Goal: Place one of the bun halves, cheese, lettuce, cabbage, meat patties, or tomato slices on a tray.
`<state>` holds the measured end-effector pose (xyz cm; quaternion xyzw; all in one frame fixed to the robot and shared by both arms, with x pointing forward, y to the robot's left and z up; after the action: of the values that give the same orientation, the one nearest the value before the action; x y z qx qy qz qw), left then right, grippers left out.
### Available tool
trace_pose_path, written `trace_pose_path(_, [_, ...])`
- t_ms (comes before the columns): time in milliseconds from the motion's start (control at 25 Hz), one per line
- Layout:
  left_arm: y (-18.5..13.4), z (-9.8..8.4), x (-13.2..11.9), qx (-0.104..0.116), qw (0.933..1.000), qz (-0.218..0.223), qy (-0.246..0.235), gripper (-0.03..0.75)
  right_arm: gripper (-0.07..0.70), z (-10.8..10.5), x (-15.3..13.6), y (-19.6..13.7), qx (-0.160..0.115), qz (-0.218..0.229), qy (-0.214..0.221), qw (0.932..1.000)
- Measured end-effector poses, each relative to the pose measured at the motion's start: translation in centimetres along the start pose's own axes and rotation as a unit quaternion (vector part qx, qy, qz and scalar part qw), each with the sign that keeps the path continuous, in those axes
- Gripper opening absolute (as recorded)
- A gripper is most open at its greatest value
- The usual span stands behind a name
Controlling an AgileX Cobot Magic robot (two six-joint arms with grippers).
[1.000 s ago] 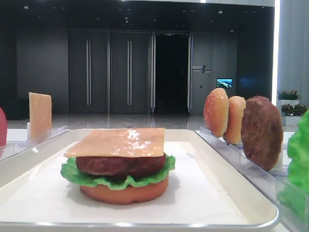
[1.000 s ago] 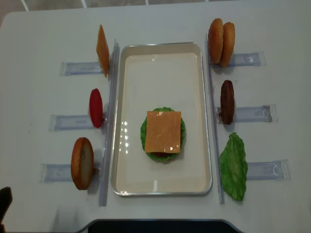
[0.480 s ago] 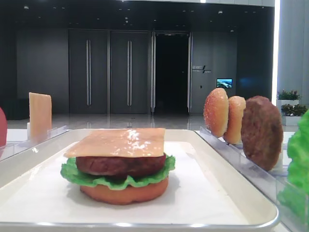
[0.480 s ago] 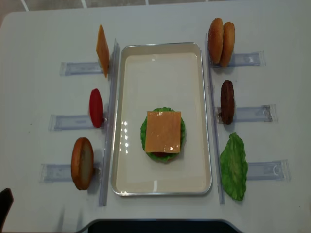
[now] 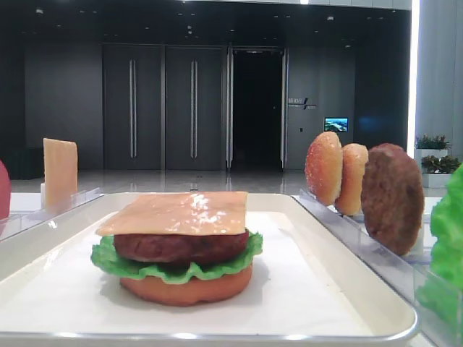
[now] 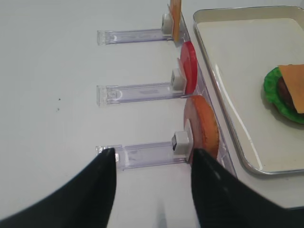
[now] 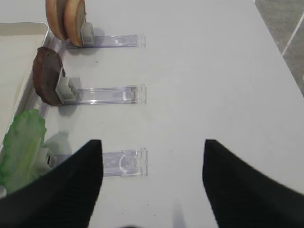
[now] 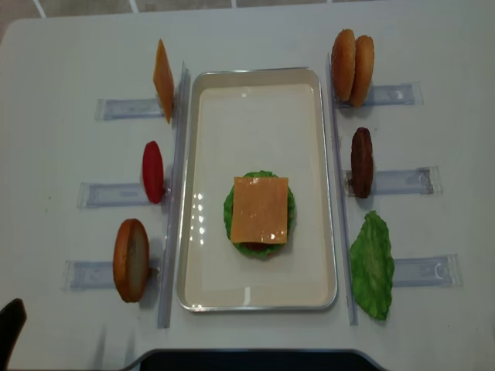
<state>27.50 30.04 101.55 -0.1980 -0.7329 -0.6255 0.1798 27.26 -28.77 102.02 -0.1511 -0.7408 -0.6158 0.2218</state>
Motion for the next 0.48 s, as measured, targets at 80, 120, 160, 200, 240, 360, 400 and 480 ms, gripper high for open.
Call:
trace_pose_path(80, [0.0, -0.01, 0.0, 0.0, 1.0, 0.0, 0.0, 0.392, 0.461, 0.0, 0.0, 0.0, 0.0, 0.0, 0.0, 1.0])
trace_pose_path(120, [0.0, -0.01, 0.0, 0.0, 1.0, 0.0, 0.0, 0.392, 0.461, 0.0, 0.0, 0.0, 0.0, 0.0, 0.0, 1.0])
trace_pose_path(160, [0.0, -0.01, 0.0, 0.0, 1.0, 0.0, 0.0, 0.392, 0.461, 0.0, 0.0, 0.0, 0.0, 0.0, 0.0, 1.0])
trace_pose_path(200, [0.01, -0.01, 0.0, 0.0, 1.0, 0.0, 0.0, 0.392, 0.461, 0.0, 0.0, 0.0, 0.0, 0.0, 0.0, 1.0])
trace_pose_path(240, [0.01, -0.01, 0.0, 0.0, 1.0, 0.0, 0.0, 0.392, 0.461, 0.0, 0.0, 0.0, 0.0, 0.0, 0.0, 1.0])
trace_pose_path(360, [0.01, -0.03, 0.0, -0.001, 1.0, 0.0, -0.001, 0.443, 0.461, 0.0, 0.0, 0.0, 0.0, 0.0, 0.0, 1.0])
trace_pose_path(400, [0.01, -0.04, 0.0, -0.005, 1.0, 0.0, -0.001, 0.479, 0.461, 0.0, 0.0, 0.0, 0.0, 0.0, 0.0, 1.0])
trace_pose_path(480, [0.0, -0.1, 0.0, -0.018, 0.9998, 0.0, -0.003, 0.587, 0.461, 0.0, 0.0, 0.0, 0.0, 0.0, 0.0, 1.0])
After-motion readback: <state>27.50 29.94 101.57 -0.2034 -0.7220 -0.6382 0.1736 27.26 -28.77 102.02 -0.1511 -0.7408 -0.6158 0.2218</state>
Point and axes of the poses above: a point on each arm's last joint axis where the gripper is mounted, x pointing back along that axis away from the gripper, z along the wrist's bending axis when the last joint is at zero, y = z × x, the point moved 5 cm from there along -x, pointing out along that axis toward the gripper, and after that the axes turned 10 degrees about x, right-handed, at the moved point
